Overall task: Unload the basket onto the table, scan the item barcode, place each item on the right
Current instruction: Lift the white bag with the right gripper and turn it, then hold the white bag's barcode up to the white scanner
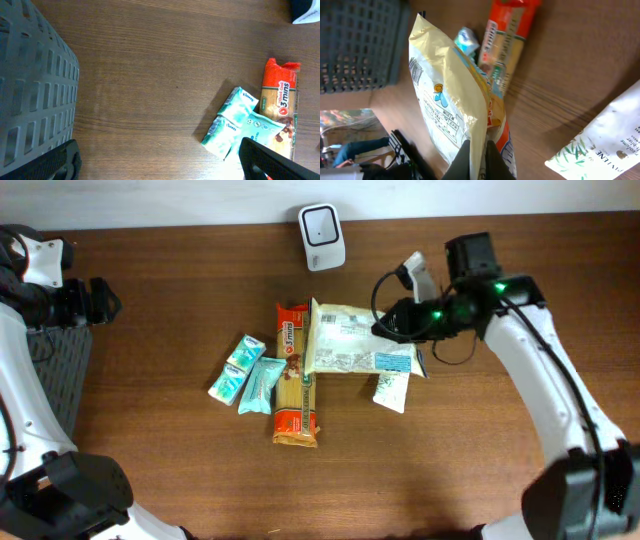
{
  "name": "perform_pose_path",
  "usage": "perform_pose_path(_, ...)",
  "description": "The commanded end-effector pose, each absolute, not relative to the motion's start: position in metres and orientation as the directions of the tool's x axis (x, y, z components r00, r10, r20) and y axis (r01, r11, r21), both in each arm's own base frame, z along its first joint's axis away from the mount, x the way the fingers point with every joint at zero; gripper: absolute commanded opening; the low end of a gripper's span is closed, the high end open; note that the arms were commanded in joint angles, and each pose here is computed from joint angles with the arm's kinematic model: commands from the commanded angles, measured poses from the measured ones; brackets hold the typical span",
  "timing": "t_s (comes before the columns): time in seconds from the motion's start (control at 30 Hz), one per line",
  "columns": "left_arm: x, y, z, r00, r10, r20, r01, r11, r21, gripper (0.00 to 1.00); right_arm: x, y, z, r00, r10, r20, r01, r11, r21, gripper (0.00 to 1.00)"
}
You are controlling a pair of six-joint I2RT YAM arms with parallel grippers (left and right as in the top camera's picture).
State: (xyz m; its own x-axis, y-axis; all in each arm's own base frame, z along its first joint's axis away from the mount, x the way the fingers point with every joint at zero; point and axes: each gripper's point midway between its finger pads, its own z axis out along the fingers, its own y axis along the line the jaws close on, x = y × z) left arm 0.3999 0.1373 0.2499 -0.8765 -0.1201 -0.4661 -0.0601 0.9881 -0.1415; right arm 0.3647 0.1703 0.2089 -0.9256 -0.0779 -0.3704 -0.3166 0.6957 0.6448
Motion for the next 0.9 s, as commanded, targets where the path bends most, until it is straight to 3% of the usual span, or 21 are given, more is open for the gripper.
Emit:
perform_pose_path(0.0, 0.401, 0.139, 0.247, -0.879, -0.133, -0.459, -0.072, 0.986, -0.149, 0.99, 0.354, 0.174, 0.254, -0.853, -0.115, -0.509, -0.451, 0.653, 0.608, 0.04)
perform_pose_path(0.17, 0.401, 0.139, 0.247, -0.879, -0.133, -0.459, -0.072, 0.986, -0.149, 0.99, 0.337, 0.168, 0.286, -0.779, -0.136, -0.612, -0.531, 0.662, 0.529, 0.04)
perform_pose_path(0.4, 0.401, 0.139, 0.247, -0.878, -0.133, -0.459, -0.072, 0.986, -0.149, 0.99, 0.325, 0.162, 0.284, -0.752, -0.207, -0.626, -0.574, 0.672, 0.468, 0.04)
perform_pose_path(0.53, 0.401, 0.139, 0.247, -0.878, -0.133, -0.459, -0.072, 0.986, -0.149, 0.99, 0.340, 0.143, 0.262, -0.787, -0.205, -0.582, -0.443, 0.844, 0.302, 0.04)
perform_pose_path(0.63, 0.401, 0.139, 0.247, -0.879, -0.133, -0.459, -0.072, 0.986, -0.149, 0.99, 0.351, 0.138, 0.267, -0.770, -0.223, -0.597, -0.396, 0.901, 0.174, 0.04)
perform_pose_path(0.8, 0.401, 0.139, 0.247, -0.879, -0.133, -0.458, -0.072, 0.986, -0.149, 0.99, 0.398, 0.132, 0.326, -0.684, -0.240, -0.689, -0.315, 0.949, -0.019, 0.04)
perform_pose_path(0.87, 0.401, 0.139, 0.247, -0.879, -0.133, -0.459, -0.072, 0.986, -0.149, 0.99, 0.427, 0.134, 0.351, -0.616, -0.322, -0.719, -0.274, 0.943, -0.187, 0.04)
